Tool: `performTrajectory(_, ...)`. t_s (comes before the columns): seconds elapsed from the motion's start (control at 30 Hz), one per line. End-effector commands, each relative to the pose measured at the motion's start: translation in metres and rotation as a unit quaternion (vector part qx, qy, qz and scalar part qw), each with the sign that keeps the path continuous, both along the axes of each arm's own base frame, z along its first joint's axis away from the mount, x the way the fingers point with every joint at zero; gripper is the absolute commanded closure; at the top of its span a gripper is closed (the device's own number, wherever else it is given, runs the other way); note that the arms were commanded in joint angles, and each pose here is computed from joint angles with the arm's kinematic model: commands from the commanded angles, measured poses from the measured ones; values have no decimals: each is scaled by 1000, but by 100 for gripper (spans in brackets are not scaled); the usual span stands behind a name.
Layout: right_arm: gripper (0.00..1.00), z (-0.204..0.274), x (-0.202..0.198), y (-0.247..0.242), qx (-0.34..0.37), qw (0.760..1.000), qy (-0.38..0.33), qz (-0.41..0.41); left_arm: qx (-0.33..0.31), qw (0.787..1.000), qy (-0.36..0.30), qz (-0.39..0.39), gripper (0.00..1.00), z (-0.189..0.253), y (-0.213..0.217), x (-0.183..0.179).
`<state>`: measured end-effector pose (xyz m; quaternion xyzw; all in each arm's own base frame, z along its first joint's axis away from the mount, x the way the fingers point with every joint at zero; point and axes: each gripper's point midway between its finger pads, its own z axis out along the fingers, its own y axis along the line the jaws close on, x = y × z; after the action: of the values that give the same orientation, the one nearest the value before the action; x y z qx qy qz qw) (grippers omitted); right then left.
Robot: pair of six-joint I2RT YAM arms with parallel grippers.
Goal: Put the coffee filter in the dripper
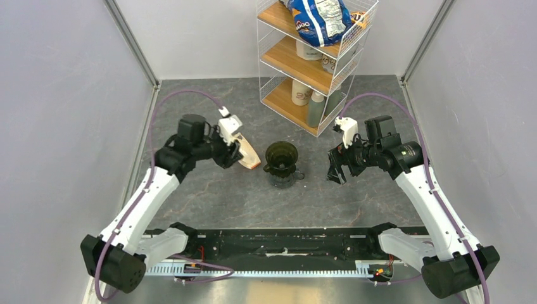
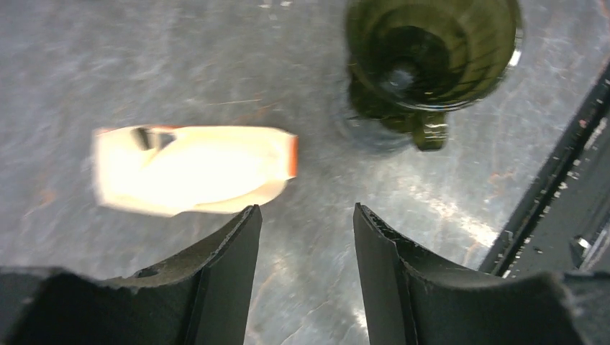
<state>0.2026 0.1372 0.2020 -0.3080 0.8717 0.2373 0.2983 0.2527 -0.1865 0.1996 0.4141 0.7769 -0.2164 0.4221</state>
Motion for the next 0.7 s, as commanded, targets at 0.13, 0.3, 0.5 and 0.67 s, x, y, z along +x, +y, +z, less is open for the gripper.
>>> performTrajectory(0.13,3,13,-3,6,22,1000,-11,11,93,981,-146,-92,42,39,49,32)
performTrajectory(0.3,3,13,-4,7,27,1000,-11,11,180,926,-204,-261,39,13,44,34)
performTrajectory(0.5,3,14,-5,7,29,999,-14,9,230,866,-245,-369,41,-15,31,48)
performTrajectory(0.67,3,13,-8,4,24,1000,-16,7,246,829,-256,-432,55,-39,19,50)
